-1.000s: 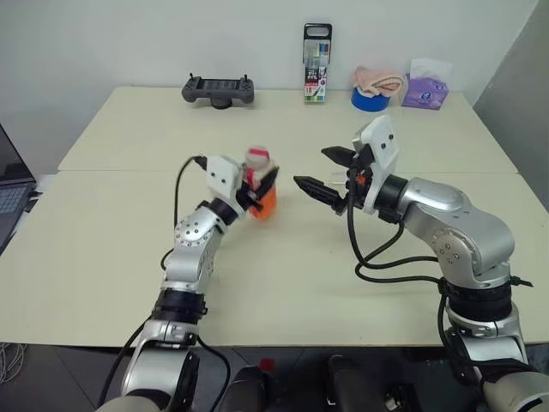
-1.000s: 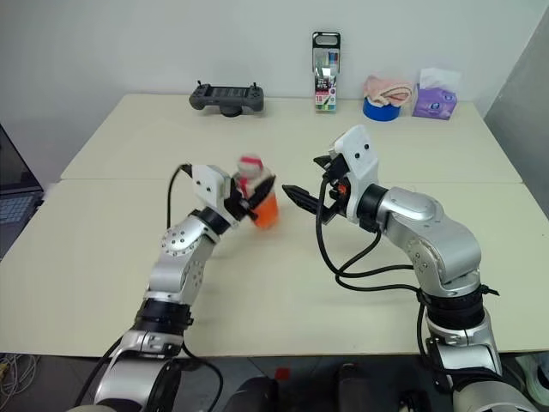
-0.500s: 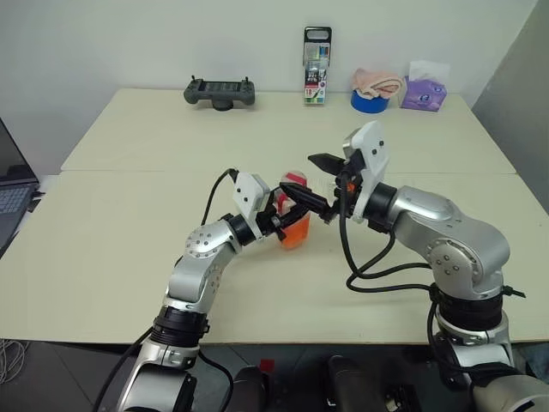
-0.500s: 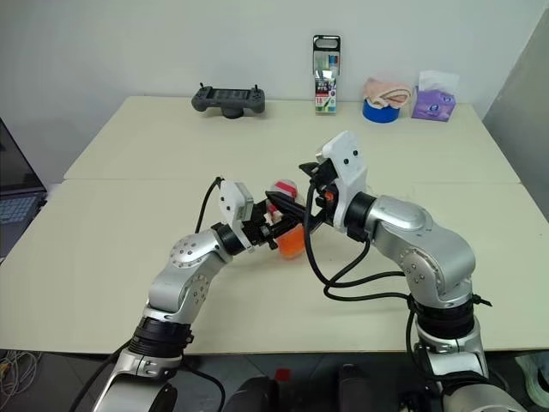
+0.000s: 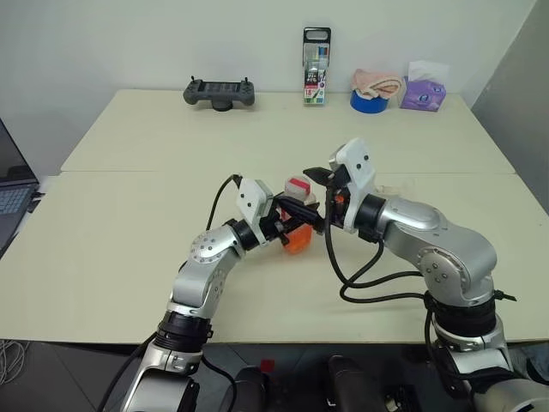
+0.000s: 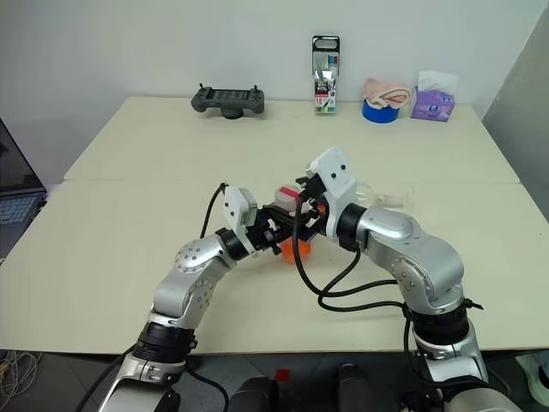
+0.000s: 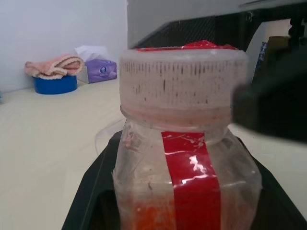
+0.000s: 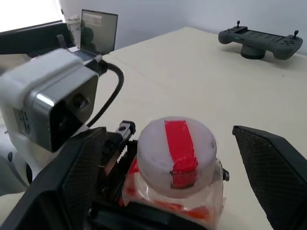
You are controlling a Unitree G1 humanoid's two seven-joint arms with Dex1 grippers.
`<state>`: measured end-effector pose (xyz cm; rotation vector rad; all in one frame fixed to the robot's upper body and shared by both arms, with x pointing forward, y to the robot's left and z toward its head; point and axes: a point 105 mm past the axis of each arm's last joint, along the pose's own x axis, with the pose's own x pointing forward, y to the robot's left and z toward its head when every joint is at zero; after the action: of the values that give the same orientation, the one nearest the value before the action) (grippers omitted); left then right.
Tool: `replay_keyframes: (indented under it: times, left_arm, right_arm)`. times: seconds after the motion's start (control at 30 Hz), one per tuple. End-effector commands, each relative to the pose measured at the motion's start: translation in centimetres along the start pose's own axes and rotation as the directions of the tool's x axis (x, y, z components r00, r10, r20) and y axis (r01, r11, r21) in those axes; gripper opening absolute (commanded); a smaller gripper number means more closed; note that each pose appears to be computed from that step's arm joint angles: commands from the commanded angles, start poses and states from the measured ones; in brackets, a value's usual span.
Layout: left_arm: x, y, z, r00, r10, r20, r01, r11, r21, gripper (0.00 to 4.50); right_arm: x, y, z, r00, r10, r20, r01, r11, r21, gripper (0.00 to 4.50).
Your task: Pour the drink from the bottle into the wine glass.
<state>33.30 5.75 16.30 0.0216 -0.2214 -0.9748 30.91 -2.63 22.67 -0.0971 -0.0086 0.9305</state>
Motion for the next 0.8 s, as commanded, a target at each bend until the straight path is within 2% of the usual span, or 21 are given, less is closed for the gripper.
replay_keyframes:
  times: [0.03, 0.47, 0.57, 0.6, 0.8]
  left_arm:
    - [-0.1, 0.0, 1.8, 0.999, -0.003, 0.049, 0.000, 0.998, 0.056, 1.92]
    - [0.0, -0.1, 1.8, 0.999, -0.009, 0.042, 0.006, 0.998, 0.067, 1.92]
    - [-0.1, -0.1, 1.8, 0.999, -0.009, 0.038, 0.006, 0.997, 0.071, 1.92]
    - [-0.1, 0.0, 1.8, 0.999, -0.008, 0.037, 0.005, 0.997, 0.072, 1.92]
    - [-0.1, 0.0, 1.8, 0.999, -0.010, 0.033, 0.007, 0.997, 0.076, 1.92]
  right_arm:
    - [-0.1, 0.7, 2.0, 0.996, 0.020, 0.082, -0.018, 0.999, -0.034, 4.10]
    - [-0.1, 0.3, 0.9, 1.000, -0.004, 0.012, 0.005, 0.998, -0.063, 4.10]
    - [-0.1, 0.3, 0.9, 1.000, -0.009, 0.014, 0.010, 0.998, -0.065, 3.49]
    - [-0.1, 0.4, 0.9, 1.000, -0.009, 0.015, 0.010, 0.998, -0.067, 3.17]
    - [-0.1, 0.3, 1.0, 1.000, -0.014, 0.019, 0.015, 0.998, -0.065, 3.14]
